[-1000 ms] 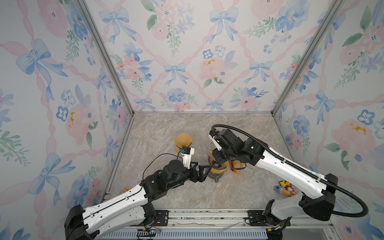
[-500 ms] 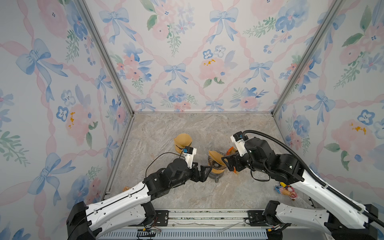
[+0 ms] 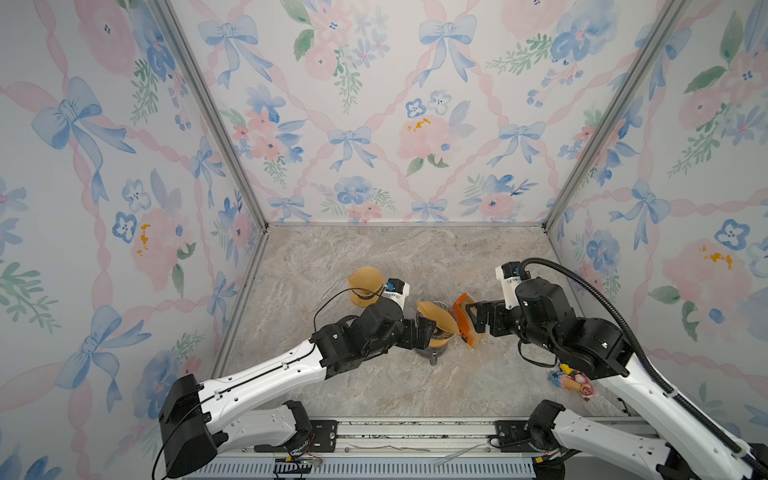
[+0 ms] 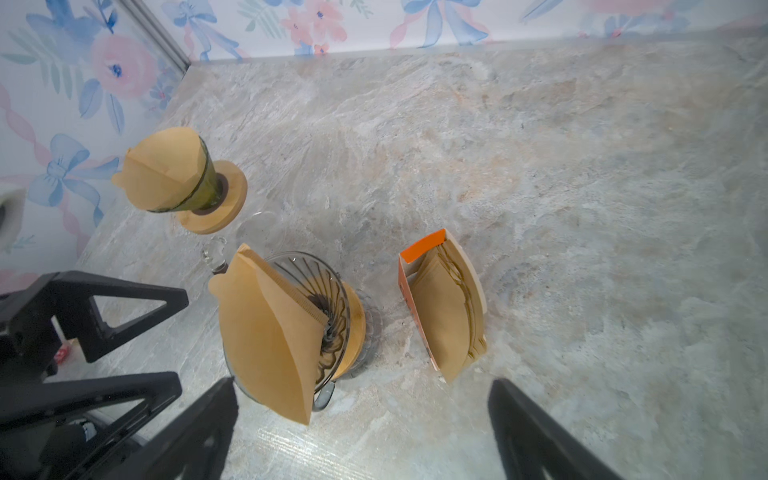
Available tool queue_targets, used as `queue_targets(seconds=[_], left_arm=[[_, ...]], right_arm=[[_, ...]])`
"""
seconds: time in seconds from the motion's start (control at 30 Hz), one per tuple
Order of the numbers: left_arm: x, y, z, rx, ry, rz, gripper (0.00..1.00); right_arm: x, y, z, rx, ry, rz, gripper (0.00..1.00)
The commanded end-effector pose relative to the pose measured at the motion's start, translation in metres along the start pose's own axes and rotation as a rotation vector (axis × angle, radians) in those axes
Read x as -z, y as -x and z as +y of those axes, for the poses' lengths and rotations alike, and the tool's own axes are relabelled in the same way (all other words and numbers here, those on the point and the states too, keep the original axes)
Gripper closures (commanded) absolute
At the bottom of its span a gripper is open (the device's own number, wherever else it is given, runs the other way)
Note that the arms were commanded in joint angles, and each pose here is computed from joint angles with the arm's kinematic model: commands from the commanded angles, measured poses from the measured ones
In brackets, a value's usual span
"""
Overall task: Place the coffee filter in the dripper
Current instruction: 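Lower the filter into the dripper with the right gripper while the left holds it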
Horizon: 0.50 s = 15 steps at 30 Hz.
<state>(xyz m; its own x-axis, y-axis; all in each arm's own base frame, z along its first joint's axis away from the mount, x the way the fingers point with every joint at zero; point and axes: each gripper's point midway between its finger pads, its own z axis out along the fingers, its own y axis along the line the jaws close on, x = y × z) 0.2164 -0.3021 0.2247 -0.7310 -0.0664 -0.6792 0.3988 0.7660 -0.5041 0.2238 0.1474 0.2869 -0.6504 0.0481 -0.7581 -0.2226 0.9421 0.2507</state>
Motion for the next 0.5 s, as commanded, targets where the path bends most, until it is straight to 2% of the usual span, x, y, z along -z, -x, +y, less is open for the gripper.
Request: queue_targets(seconds=[0.0, 0.07, 0.2, 0.33, 0.47], left_arm=[[0.005, 0.006, 0.002, 0.053, 0.04, -0.008, 0.02], [0.007, 0.008, 0.004, 0.11, 0.041, -0.02, 0.02], [0.013, 0.011, 0.002, 0.13, 0.02, -0.024, 0.02], [0.022, 0.017, 0.004, 0.178, 0.016, -0.061, 0.02], [0.035, 0.023, 0.005, 0.213, 0.0, -0.108, 0.02]], right_arm=[[0.005, 0.004, -0.017, -0.09, -0.065, -0.052, 0.04], [0.008, 0.005, -0.02, -0.102, -0.081, -0.055, 0.04], [0.005, 0.007, -0.016, -0.052, -0.1, -0.01, 0.04], [0.004, 0.01, -0.026, -0.081, -0.172, 0.001, 0.04], [0.007, 0.017, -0.013, -0.106, -0.1, -0.019, 0.04]])
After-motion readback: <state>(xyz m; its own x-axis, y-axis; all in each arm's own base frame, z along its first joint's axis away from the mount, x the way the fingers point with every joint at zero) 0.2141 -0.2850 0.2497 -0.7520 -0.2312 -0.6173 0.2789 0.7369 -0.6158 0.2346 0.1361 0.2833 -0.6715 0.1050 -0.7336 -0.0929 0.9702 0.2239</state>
